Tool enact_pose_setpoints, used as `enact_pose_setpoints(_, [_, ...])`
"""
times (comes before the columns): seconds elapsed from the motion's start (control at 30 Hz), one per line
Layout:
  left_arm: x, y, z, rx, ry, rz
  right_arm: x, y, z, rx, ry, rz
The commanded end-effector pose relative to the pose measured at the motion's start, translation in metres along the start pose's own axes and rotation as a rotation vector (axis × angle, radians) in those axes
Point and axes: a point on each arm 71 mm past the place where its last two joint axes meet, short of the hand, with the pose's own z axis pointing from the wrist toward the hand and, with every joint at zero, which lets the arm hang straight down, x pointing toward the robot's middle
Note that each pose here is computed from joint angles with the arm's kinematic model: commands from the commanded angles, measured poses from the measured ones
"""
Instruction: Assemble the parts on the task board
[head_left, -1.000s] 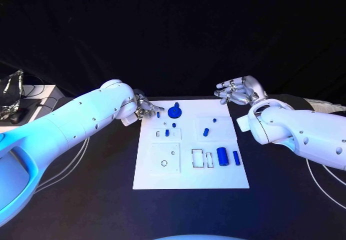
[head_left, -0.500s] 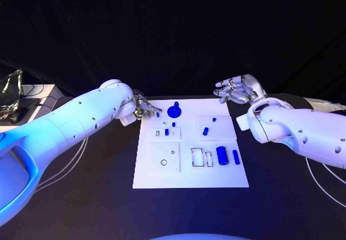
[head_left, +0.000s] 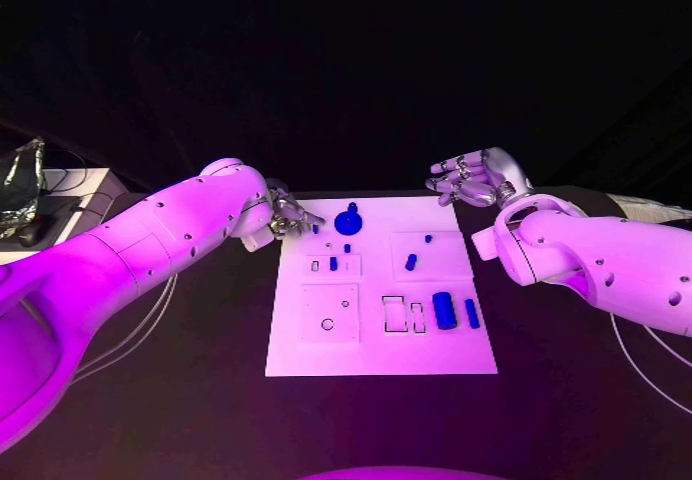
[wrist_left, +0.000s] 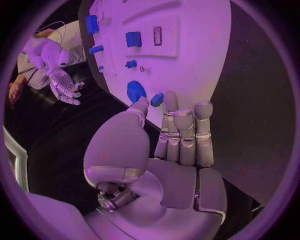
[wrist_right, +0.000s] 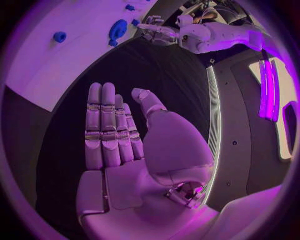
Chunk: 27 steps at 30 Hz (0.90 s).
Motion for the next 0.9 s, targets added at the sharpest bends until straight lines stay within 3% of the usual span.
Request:
enact_pose_setpoints(0.03, [0.0013, -0.0045, -0.0004, 0.025, 0.011, -0.015, 0.0009, 0.0021, 0.0003, -0.019, 0.007, -0.007])
enact_pose_setpoints(0.9, [0.0023, -0.0048, 0.0001, 0.033, 0.029, -0.019, 0.0014, 0.0018, 0.0009, -0.016, 0.009, -0.007])
